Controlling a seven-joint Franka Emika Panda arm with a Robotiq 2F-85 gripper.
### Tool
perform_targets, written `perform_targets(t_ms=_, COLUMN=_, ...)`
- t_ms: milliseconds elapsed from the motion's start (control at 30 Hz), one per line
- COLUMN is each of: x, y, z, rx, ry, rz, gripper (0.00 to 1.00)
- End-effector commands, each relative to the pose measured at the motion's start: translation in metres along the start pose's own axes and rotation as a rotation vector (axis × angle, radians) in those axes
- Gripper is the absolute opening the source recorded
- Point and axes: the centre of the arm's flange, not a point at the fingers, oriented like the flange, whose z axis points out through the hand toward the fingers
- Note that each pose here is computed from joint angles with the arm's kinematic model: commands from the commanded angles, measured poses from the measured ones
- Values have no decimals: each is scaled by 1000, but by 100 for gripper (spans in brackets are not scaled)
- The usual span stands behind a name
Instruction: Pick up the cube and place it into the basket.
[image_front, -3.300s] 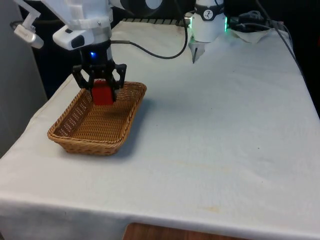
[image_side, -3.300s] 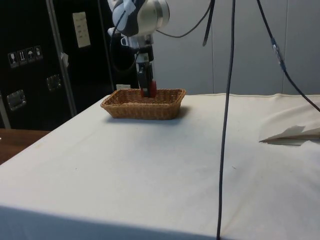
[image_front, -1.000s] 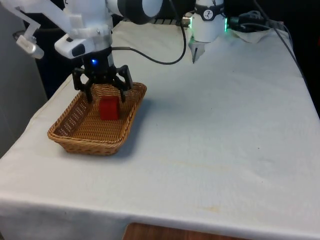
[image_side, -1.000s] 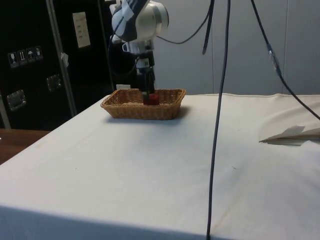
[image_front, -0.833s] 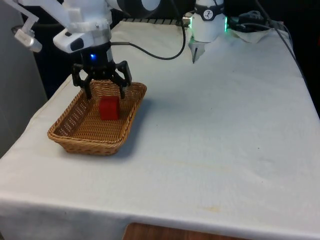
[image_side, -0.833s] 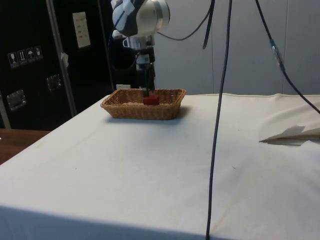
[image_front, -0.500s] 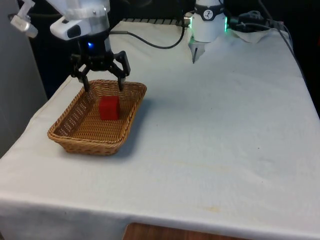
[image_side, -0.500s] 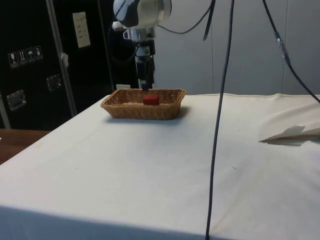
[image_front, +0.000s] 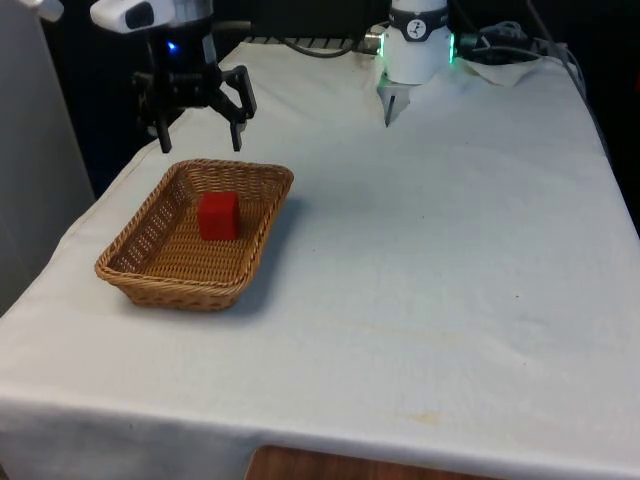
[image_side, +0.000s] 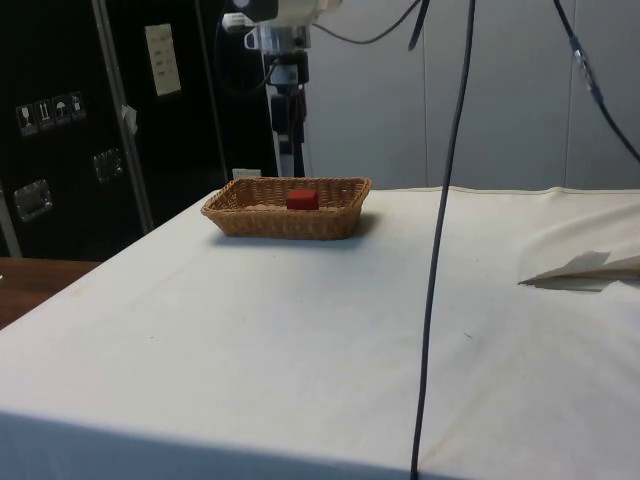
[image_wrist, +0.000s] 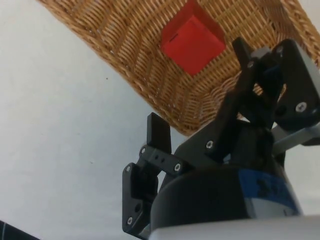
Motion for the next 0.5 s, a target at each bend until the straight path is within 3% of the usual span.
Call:
perform_targets(t_ms=0, x=-2, y=0, z=-4, rx=-7, ry=-3, rz=-2, gripper=100)
perform_targets(t_ms=333, x=0, y=-8, z=-24, rx=-18, ry=3, rz=-44, gripper=100)
perform_targets(t_ms=367, x=1, y=-5, z=-20, rx=-10, ry=4, rz=-36, gripper=100)
perform_targets(t_ms=467, x=1, y=-11, z=-28, rx=-20, ry=2, rz=-61, gripper=100)
